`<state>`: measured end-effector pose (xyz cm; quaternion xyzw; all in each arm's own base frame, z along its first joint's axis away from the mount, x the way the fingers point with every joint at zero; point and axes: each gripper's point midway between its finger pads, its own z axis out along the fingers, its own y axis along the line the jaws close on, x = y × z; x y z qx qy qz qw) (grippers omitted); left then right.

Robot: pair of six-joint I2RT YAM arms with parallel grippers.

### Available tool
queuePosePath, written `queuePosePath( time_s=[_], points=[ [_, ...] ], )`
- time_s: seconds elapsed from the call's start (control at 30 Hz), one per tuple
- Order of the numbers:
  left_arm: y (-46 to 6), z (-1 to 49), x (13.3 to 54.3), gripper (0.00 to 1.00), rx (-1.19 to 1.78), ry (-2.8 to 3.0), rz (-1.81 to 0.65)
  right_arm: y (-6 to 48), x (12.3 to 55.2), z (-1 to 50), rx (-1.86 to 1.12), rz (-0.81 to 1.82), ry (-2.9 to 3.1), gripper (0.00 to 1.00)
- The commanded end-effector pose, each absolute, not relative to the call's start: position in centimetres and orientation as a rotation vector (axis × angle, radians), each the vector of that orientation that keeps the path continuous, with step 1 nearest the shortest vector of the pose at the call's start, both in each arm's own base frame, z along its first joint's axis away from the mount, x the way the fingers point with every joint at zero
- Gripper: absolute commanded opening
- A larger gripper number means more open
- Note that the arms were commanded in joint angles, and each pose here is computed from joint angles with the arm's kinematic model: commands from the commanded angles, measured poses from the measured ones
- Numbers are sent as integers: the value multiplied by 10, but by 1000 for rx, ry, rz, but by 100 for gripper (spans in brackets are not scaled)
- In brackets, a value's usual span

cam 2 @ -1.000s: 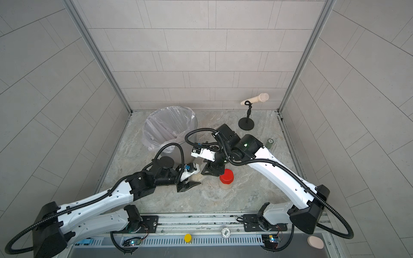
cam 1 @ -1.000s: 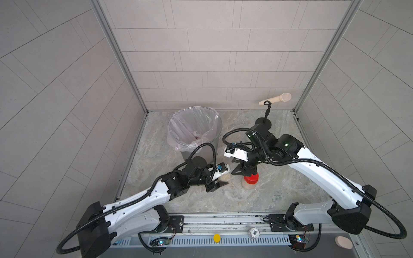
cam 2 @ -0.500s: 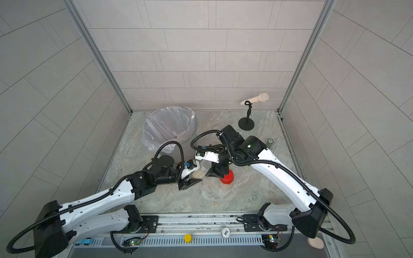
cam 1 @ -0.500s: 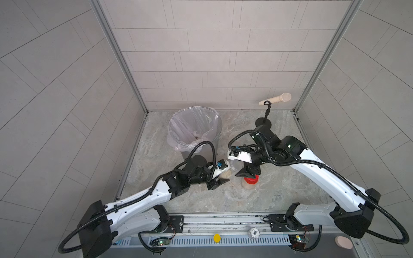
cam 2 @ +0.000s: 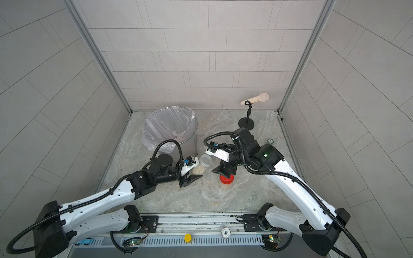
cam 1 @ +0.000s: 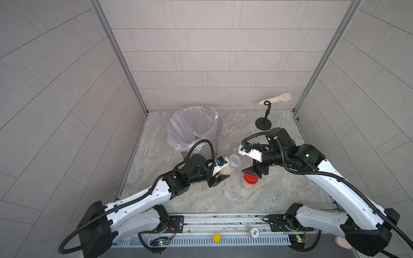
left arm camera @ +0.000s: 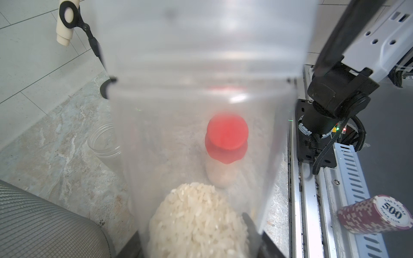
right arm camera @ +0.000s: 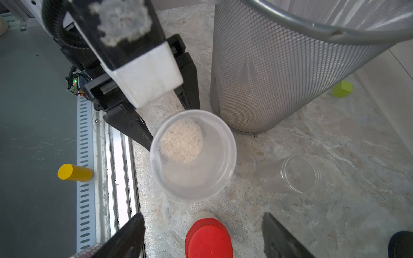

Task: Empty moldy rice from jars
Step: Unscrew the lid from the jar.

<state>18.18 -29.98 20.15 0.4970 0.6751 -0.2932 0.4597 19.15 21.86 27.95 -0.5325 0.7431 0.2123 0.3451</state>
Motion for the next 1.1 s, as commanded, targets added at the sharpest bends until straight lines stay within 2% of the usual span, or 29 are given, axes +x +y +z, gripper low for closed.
queuePosePath(
  time_s=[0.0,0.07,0.13,0.3,0.37,0.6,1.07],
  points=[
    [-302,232,187,30,1182,1564,-719,210,206,305,-1105,547,1968,85],
    [-300,229,187,30,1188,1568,-705,204,213,328,-865,610,2041,90],
    [-299,229,187,30,1193,1569,-691,203,213,346,-692,699,2122,90],
    [-297,227,188,30,1197,1562,-670,205,220,344,-205,870,2405,77],
    [-297,227,188,30,1198,1556,-668,213,218,338,-65,943,2470,76],
    [-298,223,190,31,1197,1554,-659,225,218,324,1,899,2555,76],
    [-298,218,191,31,1199,1563,-655,249,209,313,-143,855,2613,80]
  ],
)
